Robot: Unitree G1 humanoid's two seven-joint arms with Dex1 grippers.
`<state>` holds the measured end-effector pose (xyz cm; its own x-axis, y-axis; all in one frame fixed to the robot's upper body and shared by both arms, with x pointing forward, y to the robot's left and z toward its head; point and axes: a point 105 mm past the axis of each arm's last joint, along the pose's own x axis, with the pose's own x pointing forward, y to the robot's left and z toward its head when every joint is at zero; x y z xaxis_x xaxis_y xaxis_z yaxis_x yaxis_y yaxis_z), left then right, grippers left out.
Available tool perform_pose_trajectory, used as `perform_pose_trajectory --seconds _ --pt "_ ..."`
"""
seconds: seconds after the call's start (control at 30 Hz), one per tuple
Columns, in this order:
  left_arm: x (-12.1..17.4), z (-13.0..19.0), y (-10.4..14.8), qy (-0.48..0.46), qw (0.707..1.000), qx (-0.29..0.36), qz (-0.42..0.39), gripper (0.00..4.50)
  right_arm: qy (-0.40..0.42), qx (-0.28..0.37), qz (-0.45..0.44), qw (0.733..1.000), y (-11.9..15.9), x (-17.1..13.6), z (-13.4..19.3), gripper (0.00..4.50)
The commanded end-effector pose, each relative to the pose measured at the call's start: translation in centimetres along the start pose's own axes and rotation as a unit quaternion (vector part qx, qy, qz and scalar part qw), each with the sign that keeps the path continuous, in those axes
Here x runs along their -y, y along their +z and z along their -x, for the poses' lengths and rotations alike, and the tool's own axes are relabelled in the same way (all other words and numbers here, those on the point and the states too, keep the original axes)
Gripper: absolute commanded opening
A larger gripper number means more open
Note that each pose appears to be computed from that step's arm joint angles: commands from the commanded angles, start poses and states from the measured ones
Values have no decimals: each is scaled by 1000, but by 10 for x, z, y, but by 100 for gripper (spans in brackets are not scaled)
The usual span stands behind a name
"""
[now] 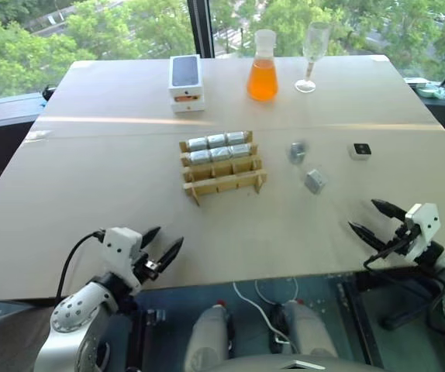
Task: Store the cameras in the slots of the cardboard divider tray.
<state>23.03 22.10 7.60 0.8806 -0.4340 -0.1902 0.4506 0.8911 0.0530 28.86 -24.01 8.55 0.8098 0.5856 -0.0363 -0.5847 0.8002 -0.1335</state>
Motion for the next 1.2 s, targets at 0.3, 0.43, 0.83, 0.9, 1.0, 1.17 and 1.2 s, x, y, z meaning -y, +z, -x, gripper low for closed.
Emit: perform_pose_trajectory --seconds 0.3,0.43,0.83,0.9,1.0,1.17,1.2 --pt "33 -9 108 -188 974 71 -102 330 -246 -21 -18 969 30 70 -99 450" --pt "43 -5 128 -221 966 73 -109 330 -290 -9 -19 957 43 84 -117 450" --pt "43 2 141 -228 963 72 -127 330 -339 -32 -62 938 32 103 -128 450" --pt "43 2 140 -229 963 67 -126 330 -327 -46 -80 940 25 99 -131 450" --pt "42 3 138 -233 963 65 -121 330 -312 -58 -84 944 20 95 -136 450" --pt "40 3 138 -233 963 66 -120 330 -300 -42 -105 947 24 92 -142 450" --pt "39 2 138 -233 963 67 -120 330 -299 -40 -109 947 25 91 -143 450"
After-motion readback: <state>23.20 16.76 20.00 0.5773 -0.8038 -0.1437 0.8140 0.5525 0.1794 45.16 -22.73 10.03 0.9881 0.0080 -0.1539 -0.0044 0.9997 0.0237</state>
